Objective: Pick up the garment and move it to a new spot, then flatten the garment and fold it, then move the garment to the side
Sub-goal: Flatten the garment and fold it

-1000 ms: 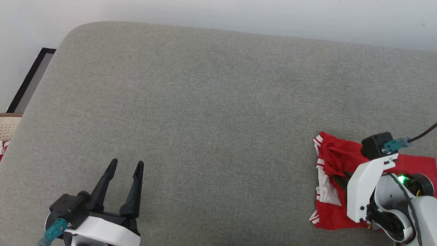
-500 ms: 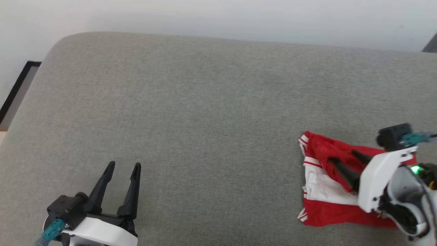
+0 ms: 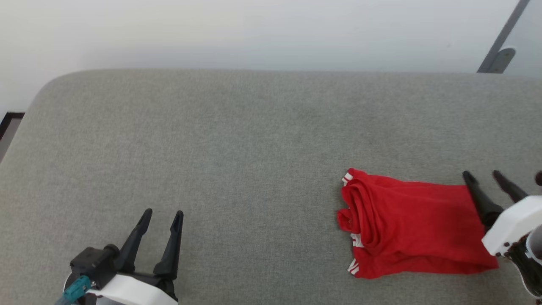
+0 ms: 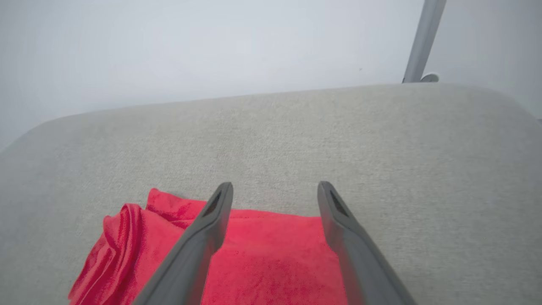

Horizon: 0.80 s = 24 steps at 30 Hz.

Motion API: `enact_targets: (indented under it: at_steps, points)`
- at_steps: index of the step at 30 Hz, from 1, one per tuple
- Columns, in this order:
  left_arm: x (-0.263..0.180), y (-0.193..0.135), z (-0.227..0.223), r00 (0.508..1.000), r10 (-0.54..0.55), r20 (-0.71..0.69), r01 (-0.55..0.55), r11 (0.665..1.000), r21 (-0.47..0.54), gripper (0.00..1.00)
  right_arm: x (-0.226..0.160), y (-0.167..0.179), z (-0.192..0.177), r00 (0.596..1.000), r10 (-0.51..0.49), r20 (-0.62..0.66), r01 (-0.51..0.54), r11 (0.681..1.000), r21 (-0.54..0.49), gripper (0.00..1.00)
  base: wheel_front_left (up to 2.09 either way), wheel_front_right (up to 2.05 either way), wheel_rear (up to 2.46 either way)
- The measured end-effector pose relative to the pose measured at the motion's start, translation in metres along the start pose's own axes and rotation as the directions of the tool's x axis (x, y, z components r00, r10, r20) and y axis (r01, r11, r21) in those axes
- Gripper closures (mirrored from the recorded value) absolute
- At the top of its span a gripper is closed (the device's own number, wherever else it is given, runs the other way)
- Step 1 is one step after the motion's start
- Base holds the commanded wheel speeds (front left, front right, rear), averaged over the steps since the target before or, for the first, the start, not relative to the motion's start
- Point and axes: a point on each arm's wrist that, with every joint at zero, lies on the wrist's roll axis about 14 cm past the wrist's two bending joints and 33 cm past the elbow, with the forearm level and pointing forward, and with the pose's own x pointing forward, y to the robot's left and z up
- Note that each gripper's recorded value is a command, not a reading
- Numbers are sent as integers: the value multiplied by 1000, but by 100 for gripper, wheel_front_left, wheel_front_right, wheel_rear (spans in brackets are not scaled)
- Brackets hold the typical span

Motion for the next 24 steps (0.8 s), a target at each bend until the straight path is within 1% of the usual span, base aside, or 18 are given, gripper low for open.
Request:
enact_targets:
  at_steps: [2, 4, 5, 7, 9, 12, 18, 24]
  points:
    - [-2, -3, 1, 1000, -5, 3, 5, 1000, -2, 0, -7, -10, 10, 995, -32, 92, 34, 999, -15, 0, 0, 0, 0]
    - [-5, -3, 0, 1000, -1, 3, 1, 1000, -5, 0, -15, -17, 18, 982, -57, 178, 60, 998, -15, 0, 0, 0, 0]
    - [-7, -2, 0, 1000, 3, 6, -2, 1000, -7, 0, -20, -17, 20, 974, -60, 219, 65, 998, -14, 0, 0, 0, 0]
    - [-12, 0, 0, 1000, 16, 8, -16, 1000, -13, 0, -29, -17, 21, 954, -75, 292, 74, 997, 17, 0, 0, 0, 0]
    - [-19, 2, -1, 1000, 30, 7, -30, 999, -22, 0, -39, -21, 22, 933, -90, 348, 90, 996, 17, 0, 0, 0, 0]
    - [-26, 4, -1, 999, 39, 9, -39, 999, -24, 0, -48, -20, 19, 919, -97, 382, 99, 995, 15, 0, 0, 0, 0]
    - [-41, 11, 1, 997, 69, 19, -68, 997, -22, 0, -58, -9, -1, 925, -88, 371, 93, 996, 4, 0, 0, 0, 0]
    - [-55, 14, 3, 995, 96, 27, -95, 995, -19, 0, -72, -3, -9, 919, -97, 383, 102, 995, 8, 0, 0, 0, 0]
